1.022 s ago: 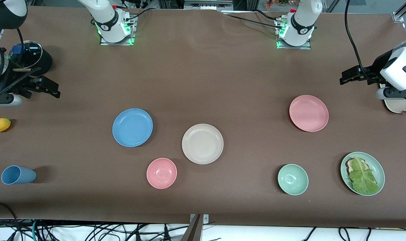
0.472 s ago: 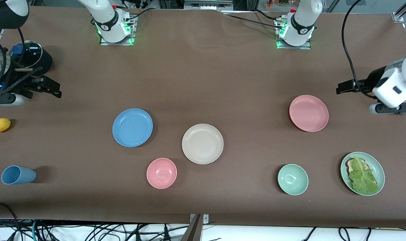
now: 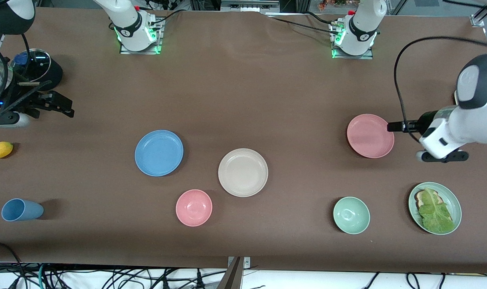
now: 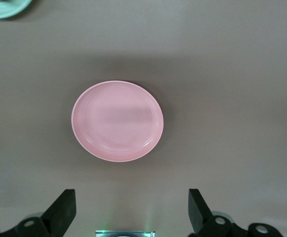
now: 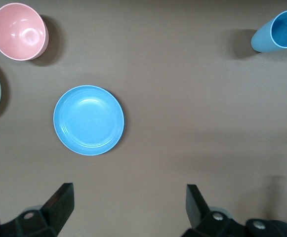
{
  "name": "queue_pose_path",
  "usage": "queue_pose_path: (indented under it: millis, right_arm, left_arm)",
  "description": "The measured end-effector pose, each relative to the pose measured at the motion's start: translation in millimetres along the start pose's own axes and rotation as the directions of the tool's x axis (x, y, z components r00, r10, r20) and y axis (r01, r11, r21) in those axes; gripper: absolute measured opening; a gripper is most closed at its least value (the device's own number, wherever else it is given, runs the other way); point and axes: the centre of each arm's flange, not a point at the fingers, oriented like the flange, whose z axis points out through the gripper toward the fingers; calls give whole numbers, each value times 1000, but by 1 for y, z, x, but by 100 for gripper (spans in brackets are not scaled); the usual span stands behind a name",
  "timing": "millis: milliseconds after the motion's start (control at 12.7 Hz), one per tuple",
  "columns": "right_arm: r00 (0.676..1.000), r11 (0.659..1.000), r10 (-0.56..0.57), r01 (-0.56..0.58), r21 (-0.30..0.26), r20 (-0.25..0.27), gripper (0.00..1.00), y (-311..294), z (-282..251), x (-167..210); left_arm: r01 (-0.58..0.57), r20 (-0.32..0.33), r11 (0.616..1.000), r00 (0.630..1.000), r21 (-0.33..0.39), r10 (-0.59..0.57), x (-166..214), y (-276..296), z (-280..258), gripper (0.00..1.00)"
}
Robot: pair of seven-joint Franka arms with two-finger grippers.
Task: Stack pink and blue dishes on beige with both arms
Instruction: 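Move the left gripper toward the rim of the pink plate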
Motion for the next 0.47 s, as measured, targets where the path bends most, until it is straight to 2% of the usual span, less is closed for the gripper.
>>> queue_pose_path:
  millis: [315, 472]
  right_arm:
    - [1000, 1000, 0, 0, 0, 0, 100, 0, 0, 0]
    - [1000, 1000, -1, 1, 0, 0, 100, 0, 0, 0]
  left_arm:
    - [20, 38, 1000, 999, -9, -20, 22, -13, 31, 100]
    - [-2, 9, 996, 1000, -87, 3, 37, -49, 44, 100]
